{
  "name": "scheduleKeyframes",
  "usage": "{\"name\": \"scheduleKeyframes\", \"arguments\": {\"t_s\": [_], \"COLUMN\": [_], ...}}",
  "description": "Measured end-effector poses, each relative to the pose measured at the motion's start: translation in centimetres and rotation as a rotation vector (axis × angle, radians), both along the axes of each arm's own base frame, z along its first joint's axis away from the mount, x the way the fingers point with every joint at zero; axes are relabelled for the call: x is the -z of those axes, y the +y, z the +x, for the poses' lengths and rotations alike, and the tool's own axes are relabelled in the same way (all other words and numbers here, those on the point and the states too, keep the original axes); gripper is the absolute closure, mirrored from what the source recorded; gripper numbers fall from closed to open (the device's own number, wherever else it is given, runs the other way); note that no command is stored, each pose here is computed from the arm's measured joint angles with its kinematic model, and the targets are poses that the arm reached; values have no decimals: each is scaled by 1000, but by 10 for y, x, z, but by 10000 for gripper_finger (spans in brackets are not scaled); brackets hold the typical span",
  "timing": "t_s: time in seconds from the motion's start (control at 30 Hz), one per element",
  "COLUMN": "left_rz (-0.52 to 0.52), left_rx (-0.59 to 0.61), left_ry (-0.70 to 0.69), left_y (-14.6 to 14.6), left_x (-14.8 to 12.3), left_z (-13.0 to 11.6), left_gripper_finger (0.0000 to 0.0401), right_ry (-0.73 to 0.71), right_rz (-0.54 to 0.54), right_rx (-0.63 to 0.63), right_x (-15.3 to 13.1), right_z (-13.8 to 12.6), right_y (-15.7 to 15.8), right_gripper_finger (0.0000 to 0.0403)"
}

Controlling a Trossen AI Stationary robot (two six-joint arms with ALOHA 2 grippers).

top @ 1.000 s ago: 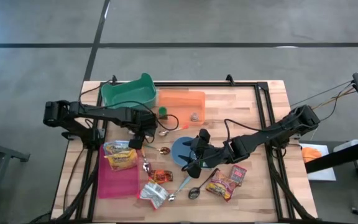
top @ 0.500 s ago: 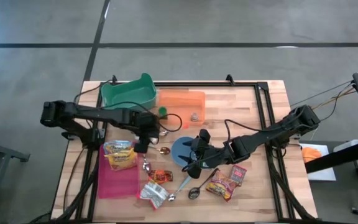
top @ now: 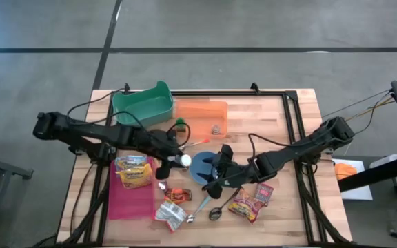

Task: Pick & Place Food Item
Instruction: Put the white spice bottle into the orange bin

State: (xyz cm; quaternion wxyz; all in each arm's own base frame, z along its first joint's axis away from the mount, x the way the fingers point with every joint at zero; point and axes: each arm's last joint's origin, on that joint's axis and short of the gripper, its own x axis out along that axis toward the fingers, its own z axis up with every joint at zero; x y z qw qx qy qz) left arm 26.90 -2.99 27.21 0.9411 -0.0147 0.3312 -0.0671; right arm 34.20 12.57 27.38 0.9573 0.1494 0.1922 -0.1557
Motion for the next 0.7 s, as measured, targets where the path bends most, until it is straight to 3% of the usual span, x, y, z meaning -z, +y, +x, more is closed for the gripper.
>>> {"name": "scheduleKeyframes", "arguments": {"t_s": [0.17, 0.33, 0.5, 0.7], "left_rz": [-74, -111, -121, -129], "left_rx": [-17, 19, 45, 61], "left_ry": [-211, -421, -533, -646], "left_y": [-8, -15, -21, -24], "left_x": [-23, -48, -60, -66], "left_z": [5, 2, 0, 7], "left_gripper_finger": [226, 226, 226, 226], "right_ry": [-65, -159, -234, -271], "right_rz": [-23, -82, -201, -258], "right_rx": [73, 50, 59, 20], "right_x": [-5, -16, -27, -33], "right_z": [1, 1, -5, -8], "right_y": [0, 12, 29, 38], "right_gripper_finger": [137, 137, 137, 137]}}
